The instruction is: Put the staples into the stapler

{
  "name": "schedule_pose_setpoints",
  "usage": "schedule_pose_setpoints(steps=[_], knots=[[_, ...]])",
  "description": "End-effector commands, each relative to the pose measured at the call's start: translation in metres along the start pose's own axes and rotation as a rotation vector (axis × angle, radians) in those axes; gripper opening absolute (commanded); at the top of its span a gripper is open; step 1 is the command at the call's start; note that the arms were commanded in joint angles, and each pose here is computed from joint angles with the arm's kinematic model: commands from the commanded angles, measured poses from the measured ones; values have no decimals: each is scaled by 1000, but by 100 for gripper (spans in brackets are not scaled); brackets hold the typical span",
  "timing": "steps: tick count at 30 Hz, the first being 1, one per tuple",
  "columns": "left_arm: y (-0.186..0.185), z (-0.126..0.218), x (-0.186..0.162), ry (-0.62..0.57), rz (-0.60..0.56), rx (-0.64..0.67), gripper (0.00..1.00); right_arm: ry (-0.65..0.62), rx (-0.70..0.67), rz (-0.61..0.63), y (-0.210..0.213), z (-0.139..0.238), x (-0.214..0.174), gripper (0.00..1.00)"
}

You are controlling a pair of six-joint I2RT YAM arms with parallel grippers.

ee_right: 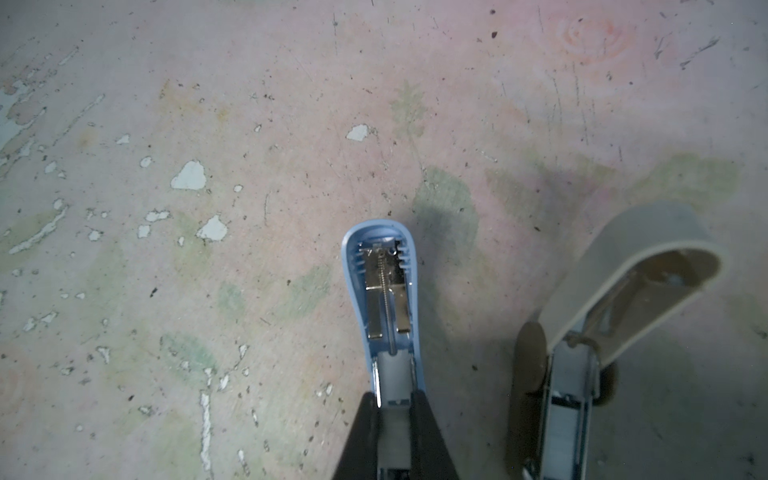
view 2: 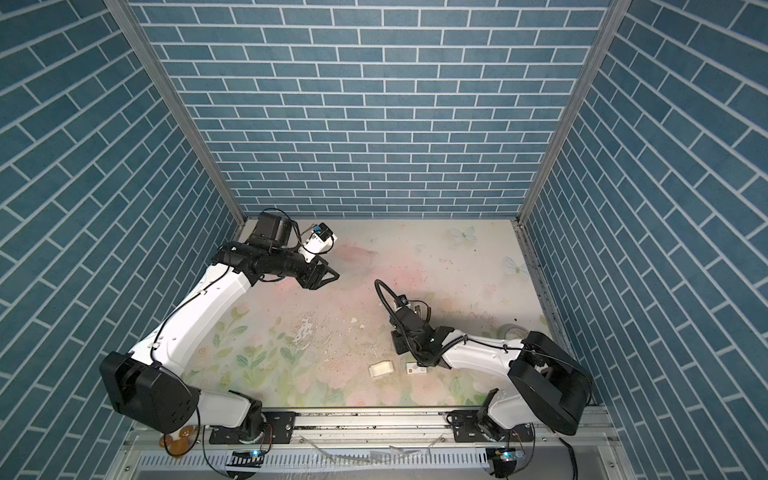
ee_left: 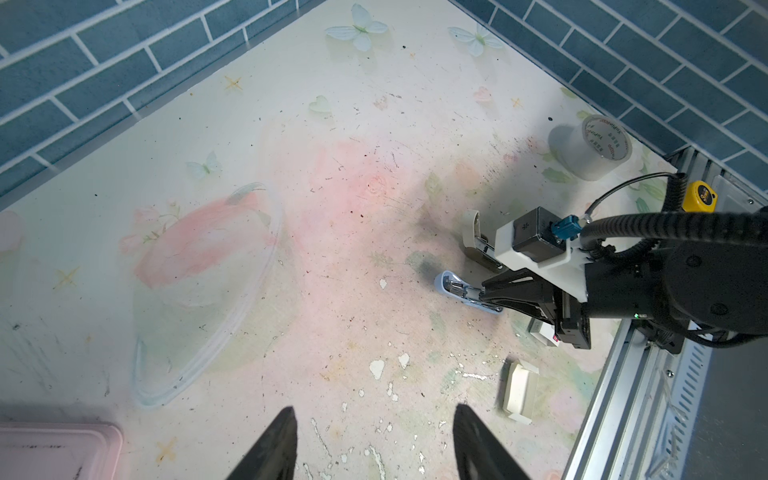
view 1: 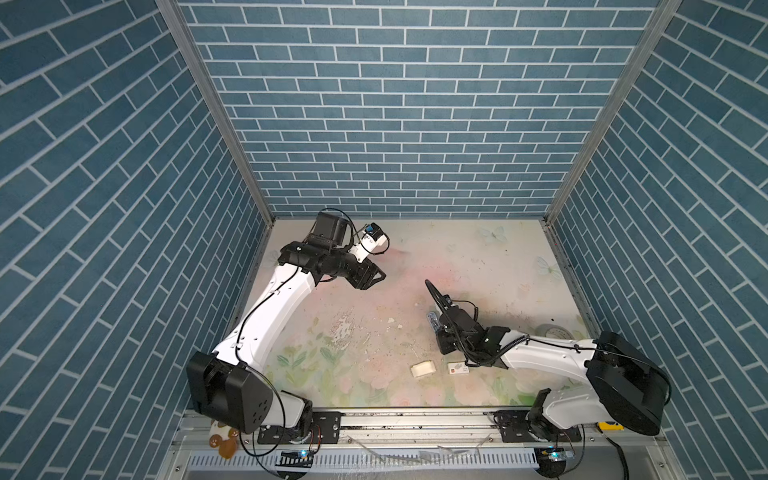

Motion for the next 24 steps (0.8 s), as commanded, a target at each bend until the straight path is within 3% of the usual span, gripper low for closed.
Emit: schedule_pose_setpoints(steps=[1,24], knots=[[2,0,-4,9,13,1,62,-4,-22,24,-1,-2,4,3],[2,-2,-4,10,13,1,62,-17,6,31,3,7,11,2]])
Point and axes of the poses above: each gripper's point midway between its finger pads, its own z axis back along the fingers, its own y axis along the line the jaws close on, x = y × z, the point moved 6 cm from there along z, back along the fingers, and after that the axes turned 6 degrees about -z, right-handed, at the moved point
